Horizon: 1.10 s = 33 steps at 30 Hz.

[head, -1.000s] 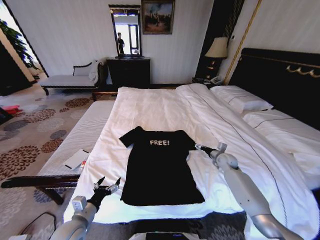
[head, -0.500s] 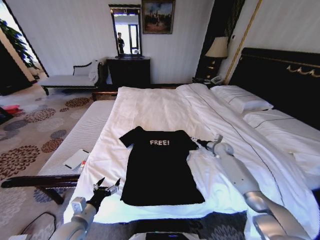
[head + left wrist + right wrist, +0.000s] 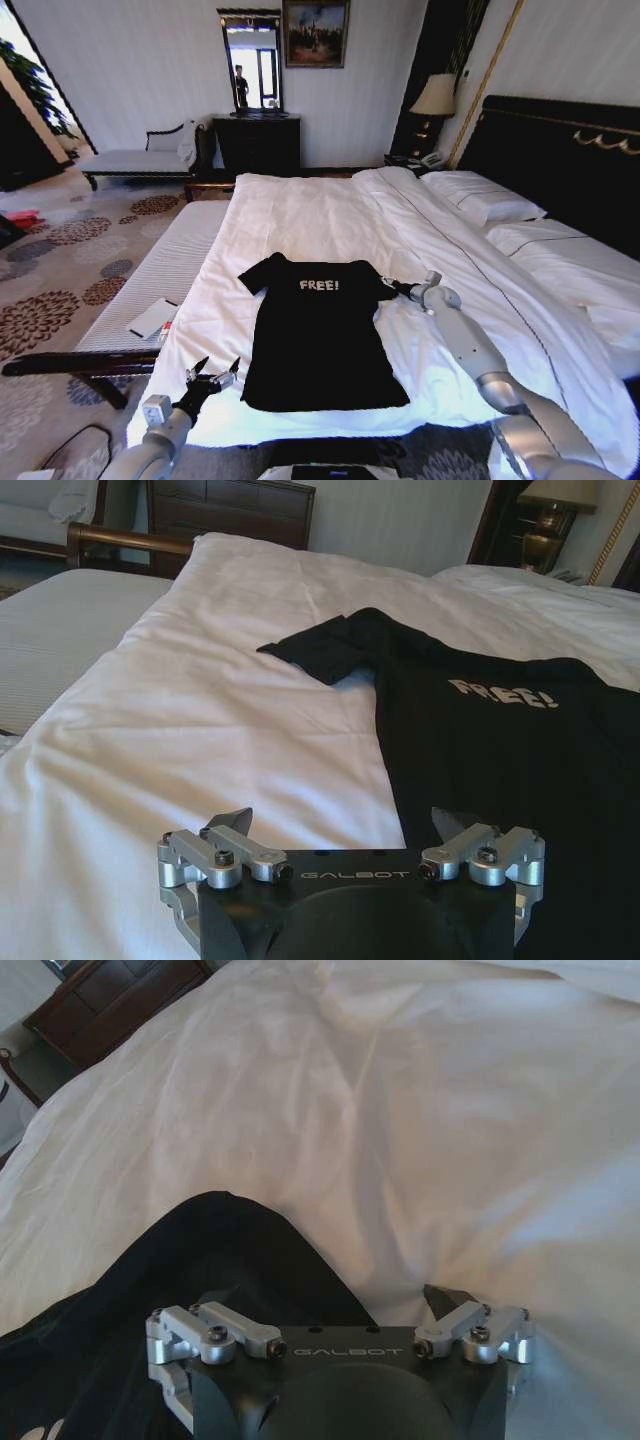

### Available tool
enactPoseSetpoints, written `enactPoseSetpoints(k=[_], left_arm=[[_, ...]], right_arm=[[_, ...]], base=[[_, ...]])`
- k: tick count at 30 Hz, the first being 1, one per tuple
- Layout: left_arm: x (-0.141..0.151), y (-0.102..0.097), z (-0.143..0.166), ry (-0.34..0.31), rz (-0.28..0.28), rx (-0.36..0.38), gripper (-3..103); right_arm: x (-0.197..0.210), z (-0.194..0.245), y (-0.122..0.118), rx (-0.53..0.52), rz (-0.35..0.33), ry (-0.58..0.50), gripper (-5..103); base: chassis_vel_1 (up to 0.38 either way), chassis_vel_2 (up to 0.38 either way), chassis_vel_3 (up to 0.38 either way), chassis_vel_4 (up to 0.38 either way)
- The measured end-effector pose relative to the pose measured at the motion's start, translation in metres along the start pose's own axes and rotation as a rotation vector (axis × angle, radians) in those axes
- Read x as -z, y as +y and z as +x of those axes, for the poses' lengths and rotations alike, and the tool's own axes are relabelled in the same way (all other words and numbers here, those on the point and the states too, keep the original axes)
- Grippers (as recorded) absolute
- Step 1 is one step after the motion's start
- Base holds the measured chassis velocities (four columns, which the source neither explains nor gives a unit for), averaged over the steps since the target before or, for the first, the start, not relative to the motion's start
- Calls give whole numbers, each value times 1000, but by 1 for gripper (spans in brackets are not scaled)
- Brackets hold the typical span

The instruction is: Fold the clothes on the bed.

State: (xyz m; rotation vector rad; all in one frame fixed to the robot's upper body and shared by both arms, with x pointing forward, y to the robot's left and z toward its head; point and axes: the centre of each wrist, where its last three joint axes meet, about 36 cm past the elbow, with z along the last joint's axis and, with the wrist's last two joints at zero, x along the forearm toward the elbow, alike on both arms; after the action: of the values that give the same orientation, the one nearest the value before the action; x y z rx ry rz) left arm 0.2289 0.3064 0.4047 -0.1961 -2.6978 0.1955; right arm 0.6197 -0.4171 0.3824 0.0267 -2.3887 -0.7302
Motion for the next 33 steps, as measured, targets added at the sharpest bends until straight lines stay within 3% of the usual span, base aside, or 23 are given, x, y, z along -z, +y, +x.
enactPoseSetpoints(k=[3, 9, 11, 21, 27, 29, 31, 33], left_arm=[[0, 1, 0, 0, -1, 2, 100], [1, 3, 1, -4, 0, 6, 100], [1, 3, 1, -3, 1, 6, 100], [3, 7, 2, -13, 3, 16, 100], [5, 8, 1, -17, 8, 17, 100], [6, 8, 0, -19, 8, 17, 100], [6, 8, 0, -19, 8, 17, 100], [5, 8, 0, -18, 10, 18, 100]], right_arm=[[-2, -3, 2, -2, 0, 9, 97], [-8, -8, 9, 2, 13, 22, 71], [-7, -8, 10, 1, 17, 22, 71], [-9, -9, 17, -7, 83, 7, 27], [-10, -7, 22, -2, 113, 0, 12], [-10, -6, 23, -7, 143, -15, 3], [-10, -6, 23, -8, 153, -20, 3], [-10, -5, 24, -9, 224, -71, 1]], base=[[0, 0, 0, 0], [0, 0, 0, 0], [0, 0, 0, 0], [0, 0, 0, 0], [0, 0, 0, 0], [0, 0, 0, 0], [0, 0, 0, 0], [0, 0, 0, 0]])
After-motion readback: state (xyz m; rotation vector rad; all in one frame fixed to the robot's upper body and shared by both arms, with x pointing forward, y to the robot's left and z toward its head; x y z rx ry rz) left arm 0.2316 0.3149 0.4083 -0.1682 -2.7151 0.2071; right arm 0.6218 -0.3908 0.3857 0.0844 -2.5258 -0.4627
